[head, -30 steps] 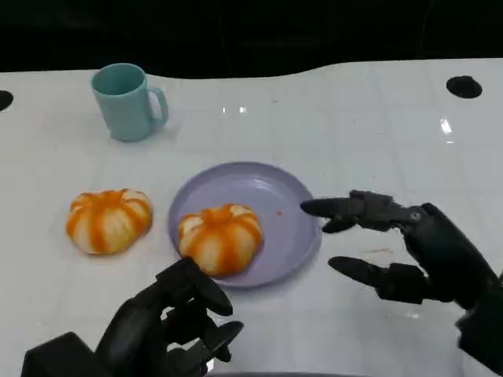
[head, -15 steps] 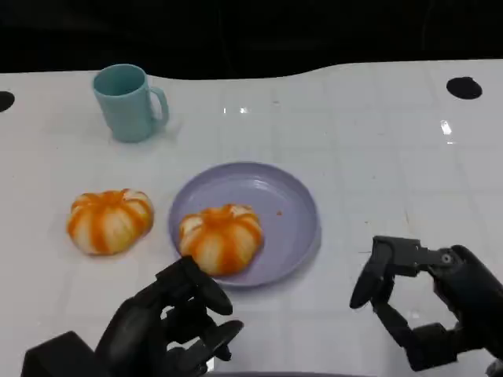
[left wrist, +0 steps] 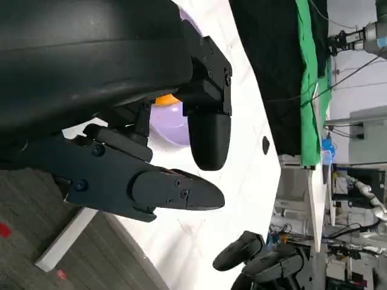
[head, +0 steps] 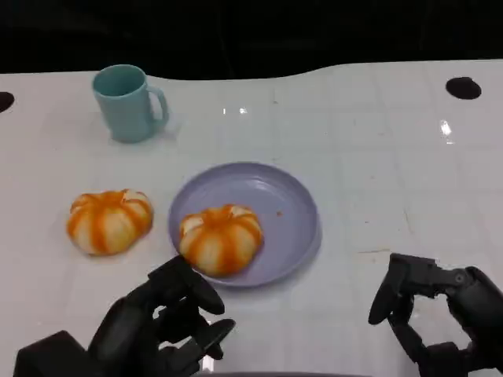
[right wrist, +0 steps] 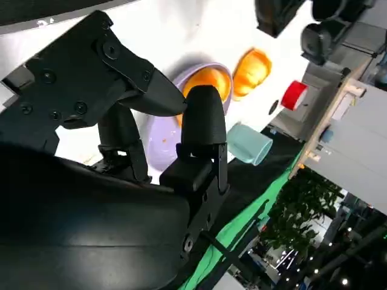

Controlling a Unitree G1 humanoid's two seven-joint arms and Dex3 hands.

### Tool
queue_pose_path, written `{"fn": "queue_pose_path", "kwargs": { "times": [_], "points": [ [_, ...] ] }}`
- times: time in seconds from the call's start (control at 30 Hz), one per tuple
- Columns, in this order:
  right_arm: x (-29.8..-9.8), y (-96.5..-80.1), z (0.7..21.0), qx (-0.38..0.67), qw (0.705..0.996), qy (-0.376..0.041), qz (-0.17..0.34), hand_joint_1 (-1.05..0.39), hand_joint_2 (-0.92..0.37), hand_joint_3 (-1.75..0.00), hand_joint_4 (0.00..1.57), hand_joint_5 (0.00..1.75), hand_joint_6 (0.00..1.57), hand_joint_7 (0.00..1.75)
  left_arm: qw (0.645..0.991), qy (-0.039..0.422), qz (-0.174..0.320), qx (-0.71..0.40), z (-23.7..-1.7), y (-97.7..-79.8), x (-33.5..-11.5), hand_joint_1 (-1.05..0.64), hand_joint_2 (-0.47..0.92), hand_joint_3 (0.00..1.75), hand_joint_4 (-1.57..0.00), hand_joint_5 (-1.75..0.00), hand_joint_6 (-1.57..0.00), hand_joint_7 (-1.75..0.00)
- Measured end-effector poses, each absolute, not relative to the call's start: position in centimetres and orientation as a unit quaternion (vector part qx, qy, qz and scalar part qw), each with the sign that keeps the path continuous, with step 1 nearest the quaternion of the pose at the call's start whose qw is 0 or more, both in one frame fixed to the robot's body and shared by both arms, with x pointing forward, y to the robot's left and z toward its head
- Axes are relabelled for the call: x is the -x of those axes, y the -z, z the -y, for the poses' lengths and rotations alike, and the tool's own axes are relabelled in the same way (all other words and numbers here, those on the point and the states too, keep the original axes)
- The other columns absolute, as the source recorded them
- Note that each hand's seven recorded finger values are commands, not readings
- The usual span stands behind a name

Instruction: Grasp the bread from the table and place it into the plate.

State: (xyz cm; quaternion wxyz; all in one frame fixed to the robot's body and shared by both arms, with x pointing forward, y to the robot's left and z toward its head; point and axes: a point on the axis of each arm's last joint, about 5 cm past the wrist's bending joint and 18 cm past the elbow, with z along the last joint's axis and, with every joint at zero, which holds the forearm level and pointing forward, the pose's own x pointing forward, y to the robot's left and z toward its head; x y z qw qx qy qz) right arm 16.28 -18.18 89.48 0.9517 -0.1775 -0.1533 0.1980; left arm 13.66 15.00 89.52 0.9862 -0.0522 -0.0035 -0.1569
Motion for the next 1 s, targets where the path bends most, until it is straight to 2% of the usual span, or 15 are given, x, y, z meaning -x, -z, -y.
{"fn": "queue_pose_path", "kwargs": {
  "times": [0.27,1.0],
  "points": [
    [-16.54,-89.03,17.87,0.174,0.953,-0.184,0.165,-0.17,-0.39,-1.31,0.72,1.75,0.68,1.51,0.987,0.155,0.002,0.052,-15.19,-89.43,-13.72,-0.47,0.92,0.23,-0.59,-1.75,-0.39,-1.70],
    [-16.90,-88.81,17.82,0.176,0.950,-0.187,0.178,-0.18,-0.35,-1.38,0.76,1.75,0.75,1.45,0.986,0.158,0.005,0.049,-15.31,-89.51,-13.90,-0.52,0.92,0.26,-0.60,-1.75,-0.42,-1.69]
  ]
}}
